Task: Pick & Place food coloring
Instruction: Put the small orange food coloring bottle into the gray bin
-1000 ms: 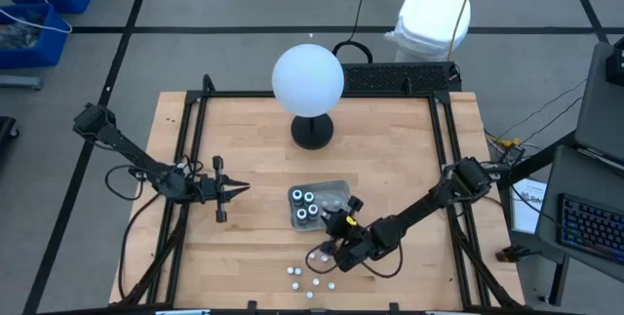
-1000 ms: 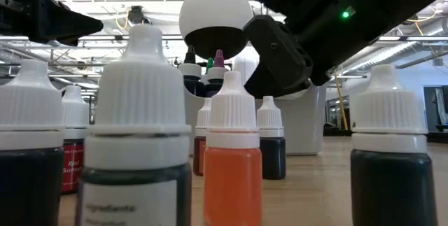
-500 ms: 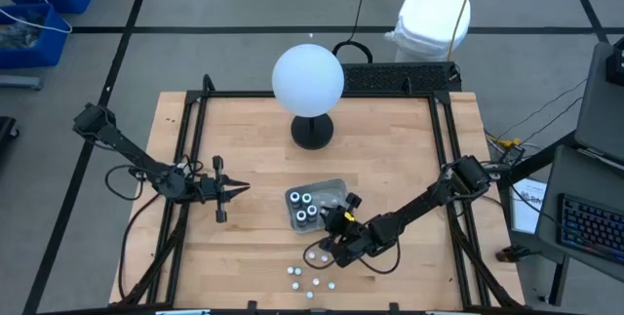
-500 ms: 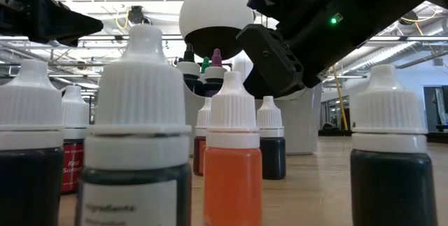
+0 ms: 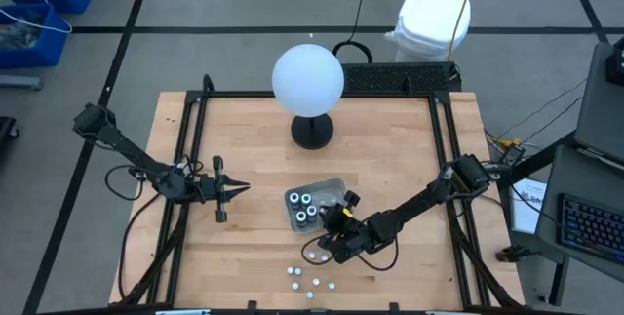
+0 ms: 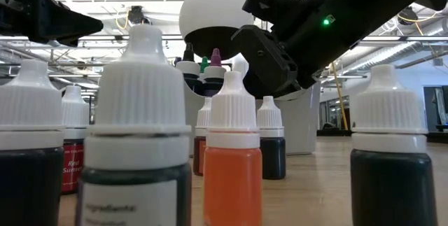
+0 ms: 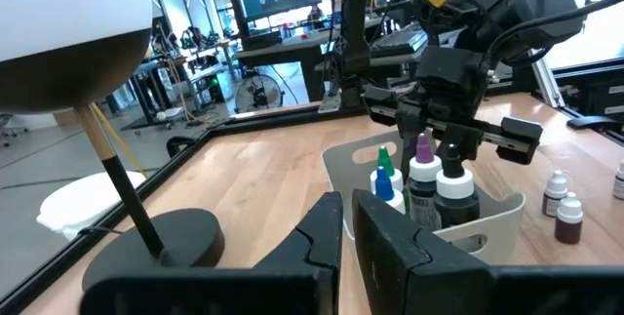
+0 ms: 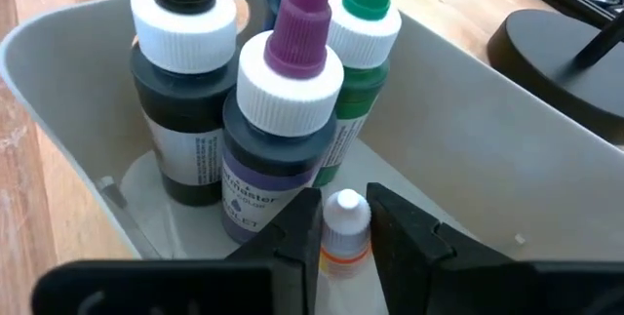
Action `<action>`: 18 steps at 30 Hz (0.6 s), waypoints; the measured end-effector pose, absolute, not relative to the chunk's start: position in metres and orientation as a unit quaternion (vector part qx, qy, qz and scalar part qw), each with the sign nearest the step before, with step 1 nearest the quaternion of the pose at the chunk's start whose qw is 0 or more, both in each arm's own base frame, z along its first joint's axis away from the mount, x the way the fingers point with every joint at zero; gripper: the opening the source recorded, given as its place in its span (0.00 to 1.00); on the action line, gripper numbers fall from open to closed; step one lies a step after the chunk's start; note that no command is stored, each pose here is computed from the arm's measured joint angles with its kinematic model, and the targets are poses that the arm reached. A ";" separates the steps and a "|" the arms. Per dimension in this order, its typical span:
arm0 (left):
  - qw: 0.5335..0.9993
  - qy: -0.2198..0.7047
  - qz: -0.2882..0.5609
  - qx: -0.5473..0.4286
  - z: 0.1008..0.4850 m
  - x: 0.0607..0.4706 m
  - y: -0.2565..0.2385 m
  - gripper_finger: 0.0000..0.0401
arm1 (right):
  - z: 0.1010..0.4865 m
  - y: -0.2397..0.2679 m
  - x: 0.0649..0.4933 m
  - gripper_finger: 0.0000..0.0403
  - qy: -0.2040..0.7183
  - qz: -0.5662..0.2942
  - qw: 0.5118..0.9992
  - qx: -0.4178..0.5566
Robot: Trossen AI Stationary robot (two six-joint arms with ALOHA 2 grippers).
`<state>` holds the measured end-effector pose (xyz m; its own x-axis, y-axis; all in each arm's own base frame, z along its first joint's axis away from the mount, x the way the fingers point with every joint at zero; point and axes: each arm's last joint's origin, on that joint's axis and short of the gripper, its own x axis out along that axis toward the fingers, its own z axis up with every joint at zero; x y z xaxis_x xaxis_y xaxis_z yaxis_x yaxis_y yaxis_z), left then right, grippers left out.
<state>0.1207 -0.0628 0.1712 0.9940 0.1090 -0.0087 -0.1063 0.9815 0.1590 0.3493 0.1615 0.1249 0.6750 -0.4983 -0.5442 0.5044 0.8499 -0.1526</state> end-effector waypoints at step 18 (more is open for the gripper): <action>0.996 0.009 0.054 0.077 0.171 0.121 -0.063 0.09 | 0.124 0.162 0.349 0.17 0.303 -0.265 0.915 0.006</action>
<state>0.1207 -0.0628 0.1712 0.9940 0.1089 -0.0087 -0.1063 0.9822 0.1550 0.3492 0.1619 0.1244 0.6752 -0.4816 -0.5587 0.4891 0.8593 -0.1496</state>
